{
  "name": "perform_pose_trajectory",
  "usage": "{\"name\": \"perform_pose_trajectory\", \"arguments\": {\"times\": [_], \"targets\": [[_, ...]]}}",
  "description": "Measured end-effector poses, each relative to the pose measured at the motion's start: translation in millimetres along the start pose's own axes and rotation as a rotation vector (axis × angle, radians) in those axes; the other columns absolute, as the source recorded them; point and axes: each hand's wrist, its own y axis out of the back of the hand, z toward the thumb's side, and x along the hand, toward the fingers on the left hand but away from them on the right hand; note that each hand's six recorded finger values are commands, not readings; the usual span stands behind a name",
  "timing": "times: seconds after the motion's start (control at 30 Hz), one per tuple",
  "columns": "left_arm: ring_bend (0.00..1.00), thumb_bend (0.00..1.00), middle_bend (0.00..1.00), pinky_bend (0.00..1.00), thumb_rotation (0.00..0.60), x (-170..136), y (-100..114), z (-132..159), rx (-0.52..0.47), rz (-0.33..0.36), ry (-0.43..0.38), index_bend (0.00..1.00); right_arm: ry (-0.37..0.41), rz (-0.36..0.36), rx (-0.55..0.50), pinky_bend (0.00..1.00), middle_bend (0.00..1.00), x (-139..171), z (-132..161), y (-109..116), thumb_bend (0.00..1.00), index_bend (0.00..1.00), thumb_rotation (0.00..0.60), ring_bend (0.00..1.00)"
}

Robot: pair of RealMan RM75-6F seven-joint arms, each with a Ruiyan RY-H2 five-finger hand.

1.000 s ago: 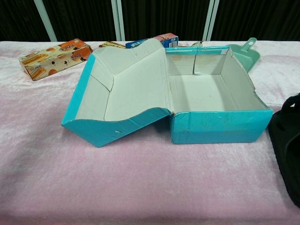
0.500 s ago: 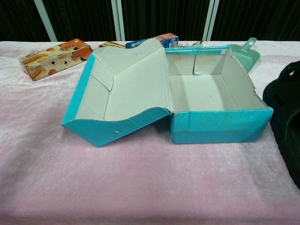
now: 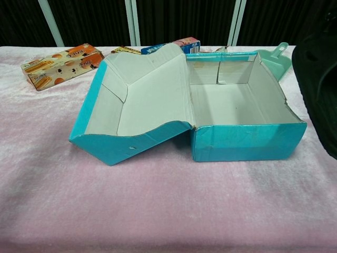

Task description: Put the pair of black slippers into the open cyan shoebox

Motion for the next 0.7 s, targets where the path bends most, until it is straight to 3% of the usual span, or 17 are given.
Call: {"name": "perform_pose_trajectory", "arguments": {"times": [0.47,0.7], "targets": [[0.09,0.0,0.18,0.08,0.6,3,0,4,0.011,-0.011,0.001,0.1,0.132,0.053,-0.54,0.17,0.41,-52,53,18,0.32,0.42,0.6,0.1],[0.09,0.0,0.18,0.08,0.6,3,-1,3,0.017,-0.02,0.012,0.1,0.147,0.064,-0.628,0.17,0.4,-87,79,5,0.31,0.42,0.6,0.09]]}}
